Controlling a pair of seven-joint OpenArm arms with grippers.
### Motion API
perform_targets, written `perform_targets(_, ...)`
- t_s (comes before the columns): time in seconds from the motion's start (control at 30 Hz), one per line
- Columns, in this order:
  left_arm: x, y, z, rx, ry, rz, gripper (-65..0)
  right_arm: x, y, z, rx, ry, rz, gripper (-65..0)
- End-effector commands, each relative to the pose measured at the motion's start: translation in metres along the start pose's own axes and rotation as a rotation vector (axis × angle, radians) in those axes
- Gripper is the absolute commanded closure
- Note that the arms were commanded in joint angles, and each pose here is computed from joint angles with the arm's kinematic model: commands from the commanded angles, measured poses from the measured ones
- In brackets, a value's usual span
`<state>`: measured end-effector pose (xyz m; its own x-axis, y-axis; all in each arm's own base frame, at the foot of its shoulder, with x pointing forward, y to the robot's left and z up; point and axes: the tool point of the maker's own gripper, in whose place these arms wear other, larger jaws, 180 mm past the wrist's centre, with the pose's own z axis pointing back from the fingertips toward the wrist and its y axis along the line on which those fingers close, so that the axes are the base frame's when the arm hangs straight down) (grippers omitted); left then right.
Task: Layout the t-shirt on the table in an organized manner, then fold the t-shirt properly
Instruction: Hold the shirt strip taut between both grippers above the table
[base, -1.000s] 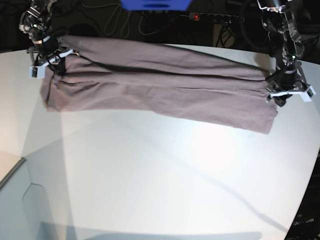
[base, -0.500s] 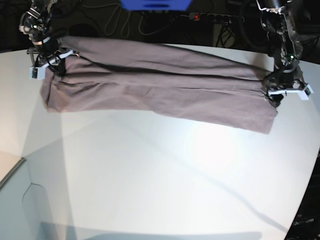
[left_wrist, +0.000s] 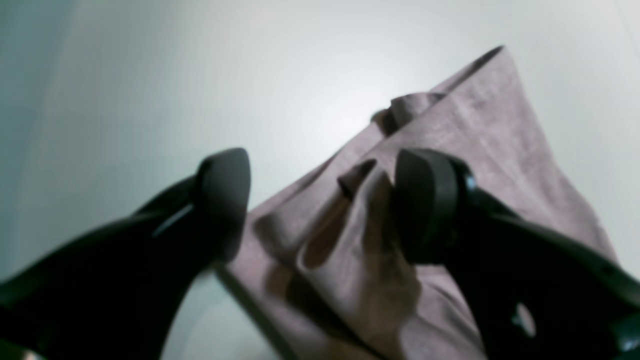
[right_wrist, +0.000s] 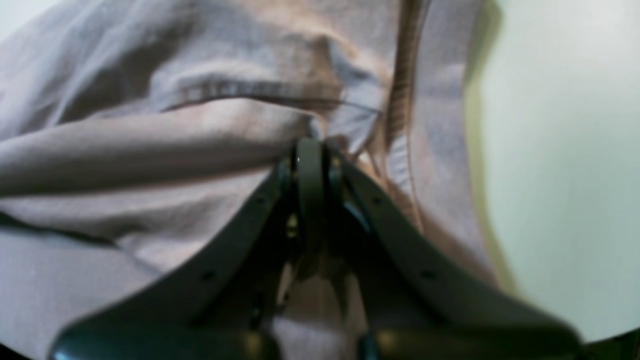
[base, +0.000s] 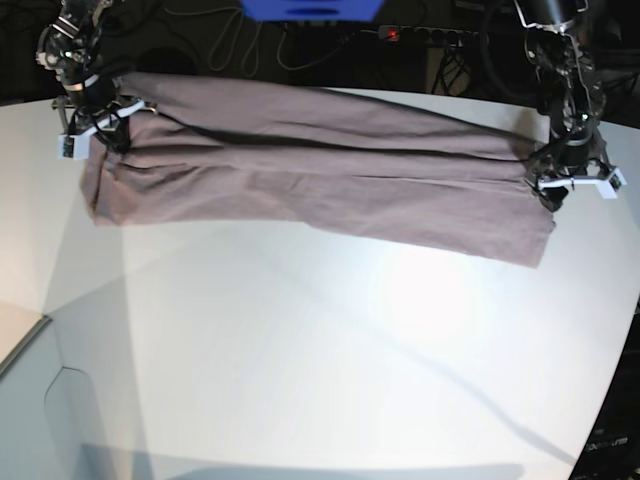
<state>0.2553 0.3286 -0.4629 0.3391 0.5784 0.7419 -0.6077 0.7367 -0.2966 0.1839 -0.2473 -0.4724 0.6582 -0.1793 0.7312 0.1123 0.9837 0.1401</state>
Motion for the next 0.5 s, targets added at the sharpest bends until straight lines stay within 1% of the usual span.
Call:
perform_targets(0.0,0.002,-0.004,0.000,-0.012,0.003,-0.017,-43.9,0.003,-0.003,0.003,0.005,-0.004,0.021,0.0)
perform_targets(0.1,0.002,-0.010,-0.002,-0.035,0.012,-0.058,-43.8,0.002,-0.003,0.003,0.004,-0.001,0.021,0.0)
perform_targets(0.17,0.000,-0.014,-0.002,-0.045,0.019,-0.069,-41.9,0.001,-0.003,0.004,0.004,0.000,0.021,0.0)
perform_targets(0.2,0.000,-0.014,-0.002,-0.045,0.019,-0.069,-40.0,0.001,-0.003,0.004,0.004,0.000,0.021,0.0)
perform_targets(0.37,-0.002,-0.015,-0.003,-0.048,0.022,-0.072,-25.5,0.001,-0.003,0.004,0.003,0.001,0.022,0.0)
perform_targets(0.47,-0.002,-0.015,-0.003,-0.047,0.024,-0.071,-19.8,0.001,-0.003,0.004,0.003,0.001,0.022,0.0)
